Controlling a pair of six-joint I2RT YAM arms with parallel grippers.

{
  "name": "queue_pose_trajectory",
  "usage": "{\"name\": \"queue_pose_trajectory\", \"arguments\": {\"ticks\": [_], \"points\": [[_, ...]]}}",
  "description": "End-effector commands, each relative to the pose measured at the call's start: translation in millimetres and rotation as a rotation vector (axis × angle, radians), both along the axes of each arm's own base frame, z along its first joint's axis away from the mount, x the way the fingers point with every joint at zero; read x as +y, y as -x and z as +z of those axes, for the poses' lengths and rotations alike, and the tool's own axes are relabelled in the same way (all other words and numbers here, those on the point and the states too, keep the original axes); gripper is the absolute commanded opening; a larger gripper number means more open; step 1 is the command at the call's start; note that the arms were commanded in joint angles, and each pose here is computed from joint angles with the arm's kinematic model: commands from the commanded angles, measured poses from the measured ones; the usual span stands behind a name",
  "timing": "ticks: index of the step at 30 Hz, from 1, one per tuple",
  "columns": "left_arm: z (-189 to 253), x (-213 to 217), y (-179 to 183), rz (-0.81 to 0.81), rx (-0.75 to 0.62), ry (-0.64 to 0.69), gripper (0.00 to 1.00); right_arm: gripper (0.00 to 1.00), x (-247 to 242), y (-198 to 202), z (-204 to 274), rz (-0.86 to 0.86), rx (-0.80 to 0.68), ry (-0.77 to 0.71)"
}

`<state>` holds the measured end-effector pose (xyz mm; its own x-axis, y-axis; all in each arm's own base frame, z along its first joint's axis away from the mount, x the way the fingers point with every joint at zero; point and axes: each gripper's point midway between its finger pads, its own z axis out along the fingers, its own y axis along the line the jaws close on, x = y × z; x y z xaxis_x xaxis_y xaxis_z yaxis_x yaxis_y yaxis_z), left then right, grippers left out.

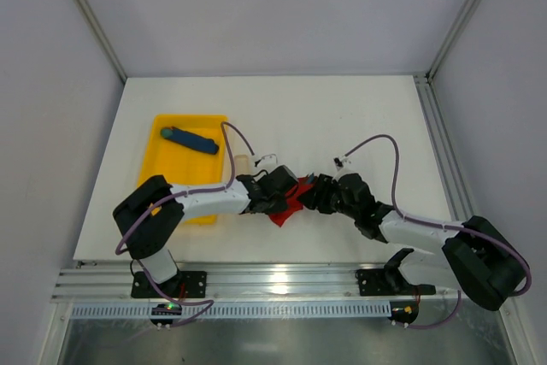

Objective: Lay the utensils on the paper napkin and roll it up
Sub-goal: Roll the napkin at the center of the board.

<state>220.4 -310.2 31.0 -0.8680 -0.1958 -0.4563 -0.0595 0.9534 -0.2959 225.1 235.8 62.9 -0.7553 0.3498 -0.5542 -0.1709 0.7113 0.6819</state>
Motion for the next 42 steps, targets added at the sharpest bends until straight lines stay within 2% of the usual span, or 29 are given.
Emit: {"name": "queue_pose_trajectory", "arguments": {"ticks": [1, 6, 10, 11, 16, 19, 27, 30, 33, 36, 42], "points": [[0, 5, -1, 0.029, -0.016, -0.025, 0.2, 0.5, 5, -20, 4, -0.008, -0.016, 0.045], [-1, 5, 1, 0.031, -0.017, -0.024, 0.2, 0.51, 15, -41, 1, -0.007, -0.016, 0.083], [-1, 5, 2, 0.034, -0.019, -0.024, 0.2, 0.48, 19, -42, -12, 0.012, 0.011, 0.096], [-2, 6, 2, 0.036, -0.017, -0.024, 0.2, 0.45, 19, -39, -15, 0.016, 0.011, 0.088], [-7, 6, 3, 0.042, -0.008, -0.026, 0.21, 0.17, 12, -30, -19, 0.007, -0.005, 0.064], [-7, 5, 3, 0.046, -0.003, -0.024, 0.21, 0.04, 5, -27, -25, -0.013, -0.019, 0.063], [1, 3, 3, 0.052, -0.009, 0.001, 0.23, 0.04, 9, -30, -19, 0.011, -0.077, 0.056], [9, 8, -3, 0.046, -0.044, -0.03, 0.25, 0.04, 10, -33, -16, 0.013, -0.085, 0.059], [36, 10, -11, 0.002, -0.109, -0.052, 0.25, 0.04, 6, -36, -15, -0.004, -0.097, 0.086], [63, -2, -9, -0.097, -0.156, 0.015, 0.26, 0.04, 7, -38, -15, 0.006, -0.101, 0.106], [55, 1, 1, -0.165, -0.122, -0.005, 0.27, 0.04, 17, -38, -16, 0.075, -0.13, 0.095]]}}
